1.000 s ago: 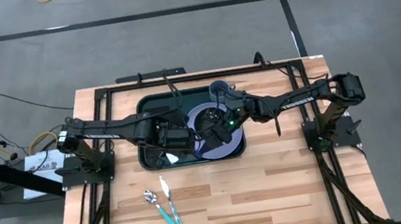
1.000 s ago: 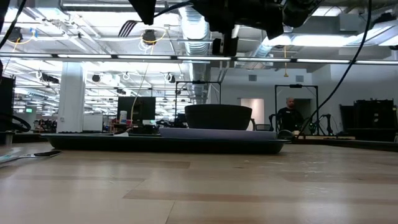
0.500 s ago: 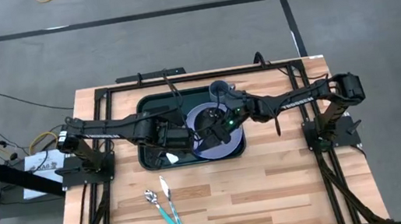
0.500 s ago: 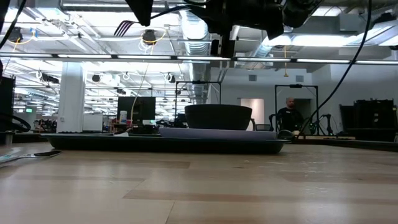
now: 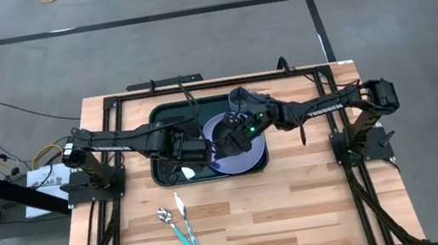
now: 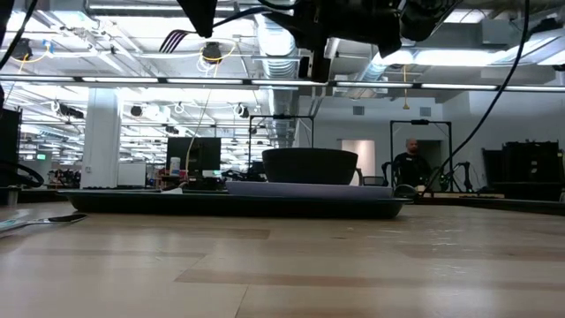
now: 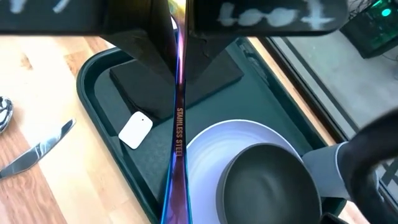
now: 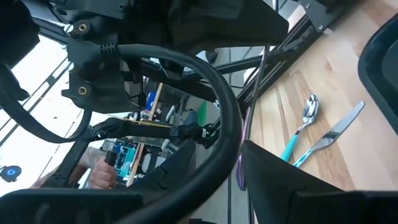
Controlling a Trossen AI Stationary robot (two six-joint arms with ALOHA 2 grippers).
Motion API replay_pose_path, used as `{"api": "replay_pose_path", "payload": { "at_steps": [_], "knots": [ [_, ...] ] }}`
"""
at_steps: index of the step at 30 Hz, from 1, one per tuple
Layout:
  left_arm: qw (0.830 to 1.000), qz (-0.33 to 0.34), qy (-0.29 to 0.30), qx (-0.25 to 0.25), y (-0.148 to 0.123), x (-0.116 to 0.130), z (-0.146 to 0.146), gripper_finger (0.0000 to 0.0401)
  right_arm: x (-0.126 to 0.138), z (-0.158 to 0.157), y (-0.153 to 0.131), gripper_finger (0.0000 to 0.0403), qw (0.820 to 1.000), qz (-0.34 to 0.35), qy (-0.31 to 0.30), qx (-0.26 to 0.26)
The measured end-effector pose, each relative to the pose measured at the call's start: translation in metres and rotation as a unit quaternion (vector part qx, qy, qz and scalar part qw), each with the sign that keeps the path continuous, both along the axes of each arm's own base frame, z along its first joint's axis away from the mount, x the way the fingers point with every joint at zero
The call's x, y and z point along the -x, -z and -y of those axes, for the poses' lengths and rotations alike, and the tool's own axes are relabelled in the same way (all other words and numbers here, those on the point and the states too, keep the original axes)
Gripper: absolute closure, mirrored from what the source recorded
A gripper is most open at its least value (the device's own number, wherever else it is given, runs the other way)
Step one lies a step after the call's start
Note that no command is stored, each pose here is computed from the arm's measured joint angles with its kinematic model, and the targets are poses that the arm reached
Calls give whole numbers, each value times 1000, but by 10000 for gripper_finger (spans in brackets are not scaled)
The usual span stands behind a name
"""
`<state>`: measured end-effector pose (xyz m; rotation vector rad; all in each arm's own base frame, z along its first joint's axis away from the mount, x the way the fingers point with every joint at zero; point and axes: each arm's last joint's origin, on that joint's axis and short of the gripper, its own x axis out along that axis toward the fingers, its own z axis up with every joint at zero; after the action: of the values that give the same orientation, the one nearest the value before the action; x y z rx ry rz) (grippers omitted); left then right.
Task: Set up tray
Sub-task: Put the purple fork on the black table napkin
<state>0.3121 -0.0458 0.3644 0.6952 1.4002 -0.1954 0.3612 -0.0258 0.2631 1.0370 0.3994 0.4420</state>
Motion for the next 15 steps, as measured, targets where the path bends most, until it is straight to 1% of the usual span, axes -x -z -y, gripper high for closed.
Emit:
{"api": "replay_pose_path", "payload": {
  "at_steps": [3, 6, 10, 15],
  "knots": [
    [1000, 1, -2, -7, 0, 0, 0, 401, 0, 2, 1, 281, 1000, -1, 2, 11],
    [1000, 2, -6, -10, 0, 0, -1, 401, 1, 2, 9, 281, 999, -31, 10, 27],
    [1000, 12, -11, -16, -1, -1, -1, 401, 2, 1, 14, 281, 998, -52, 7, 27],
    [1000, 15, -12, -17, -1, -1, -1, 401, 1, 0, 14, 281, 998, -51, 8, 27]
  ]
}}
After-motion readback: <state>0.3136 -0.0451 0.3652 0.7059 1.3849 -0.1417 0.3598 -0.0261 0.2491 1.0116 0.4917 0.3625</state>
